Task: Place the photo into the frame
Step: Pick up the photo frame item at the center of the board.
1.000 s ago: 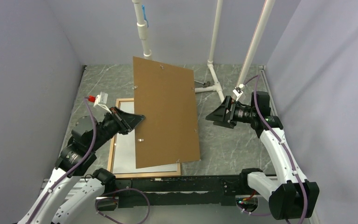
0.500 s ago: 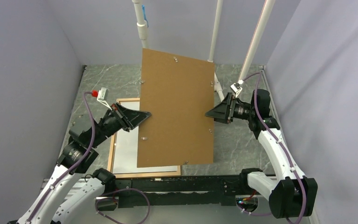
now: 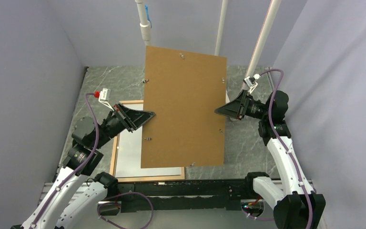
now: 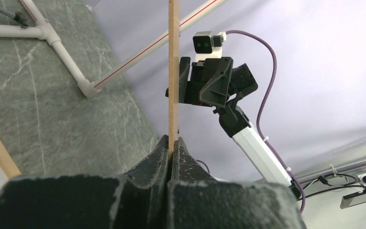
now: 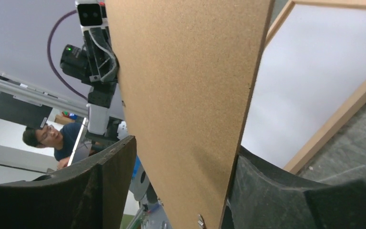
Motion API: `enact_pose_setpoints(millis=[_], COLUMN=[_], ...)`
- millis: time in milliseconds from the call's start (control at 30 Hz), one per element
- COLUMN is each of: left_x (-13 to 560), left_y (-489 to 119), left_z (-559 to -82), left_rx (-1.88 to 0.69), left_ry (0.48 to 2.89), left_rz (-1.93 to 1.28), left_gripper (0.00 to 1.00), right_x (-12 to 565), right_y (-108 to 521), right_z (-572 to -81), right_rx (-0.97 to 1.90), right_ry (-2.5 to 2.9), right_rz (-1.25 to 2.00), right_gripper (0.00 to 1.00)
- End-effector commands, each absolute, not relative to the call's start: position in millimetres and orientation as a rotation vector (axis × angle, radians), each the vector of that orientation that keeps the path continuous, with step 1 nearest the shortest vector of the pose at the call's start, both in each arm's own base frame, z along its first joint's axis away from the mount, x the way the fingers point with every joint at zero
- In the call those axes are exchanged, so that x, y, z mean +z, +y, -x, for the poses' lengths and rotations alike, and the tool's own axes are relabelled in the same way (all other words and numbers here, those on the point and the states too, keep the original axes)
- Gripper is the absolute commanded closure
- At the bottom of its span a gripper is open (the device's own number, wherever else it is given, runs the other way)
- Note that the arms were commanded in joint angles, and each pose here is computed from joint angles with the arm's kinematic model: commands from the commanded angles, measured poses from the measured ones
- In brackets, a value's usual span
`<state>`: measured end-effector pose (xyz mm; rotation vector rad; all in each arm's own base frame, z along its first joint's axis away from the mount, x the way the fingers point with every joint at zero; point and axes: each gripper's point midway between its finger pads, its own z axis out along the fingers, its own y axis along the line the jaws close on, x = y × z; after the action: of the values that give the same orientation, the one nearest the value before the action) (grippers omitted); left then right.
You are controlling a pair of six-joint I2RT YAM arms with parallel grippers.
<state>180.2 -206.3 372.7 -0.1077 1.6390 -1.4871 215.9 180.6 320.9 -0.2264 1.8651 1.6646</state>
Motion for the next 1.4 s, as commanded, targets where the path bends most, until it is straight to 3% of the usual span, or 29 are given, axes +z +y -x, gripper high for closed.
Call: enact_pose_setpoints(millis=[0,233,567,667,767,867,933,967,1033,1133,1367], left_x=[387.3,371.0,357.0,353.2,350.1,347.9,340.5,338.9,334.9,319.8,260.2], left_y=[-202.5,-197.6,-196.7,-196.4,-194.8,-192.3,-191.1,-190.4,-188.7,-182.6,-149.6], left_z=[-182.6,-190.2,-197.4,-199.5,-201.4,-203.9,-205.4,-206.2,-207.8,-212.8,-226.5], left_rx=[-1.523,-1.529,-1.524,-1.510,-1.489,-1.465,-1.447,-1.439,-1.411,-1.318,-0.931], left_ry=[1.549,1.588,1.632,1.651,1.667,1.672,1.704,1.715,1.744,1.830,2.101], left_rz=[0.101,0.137,0.159,0.166,0.176,0.185,0.202,0.208,0.217,0.251,0.360], left_gripper=[1.00,1.00,1.00,1.00,1.00,0.83,0.39,0.23,0.05,0.01,0.01], right_x=[365.9,384.4,393.0,388.0,384.3,381.7,376.5,373.6,363.9,351.5,331.2], right_y=[183.9,184.5,183.9,184.1,184.5,184.9,184.9,184.5,180.8,168.7,153.0], right_z=[-191.3,-182.9,-171.9,-175.1,-179.1,-184.3,-192.3,-197.5,-212.2,-231.1,-246.0], right_rx=[1.673,1.761,1.892,1.892,1.865,1.817,1.775,1.728,1.594,1.382,1.257], right_ry=[1.717,1.607,1.545,1.562,1.589,1.621,1.674,1.695,1.772,1.885,2.004], right_rz=[0.433,0.451,0.506,0.493,0.482,0.466,0.425,0.412,0.336,0.209,0.040], right_gripper=[0.36,0.66,0.83,0.98,1.00,1.00,1.00,1.00,1.00,1.00,1.00])
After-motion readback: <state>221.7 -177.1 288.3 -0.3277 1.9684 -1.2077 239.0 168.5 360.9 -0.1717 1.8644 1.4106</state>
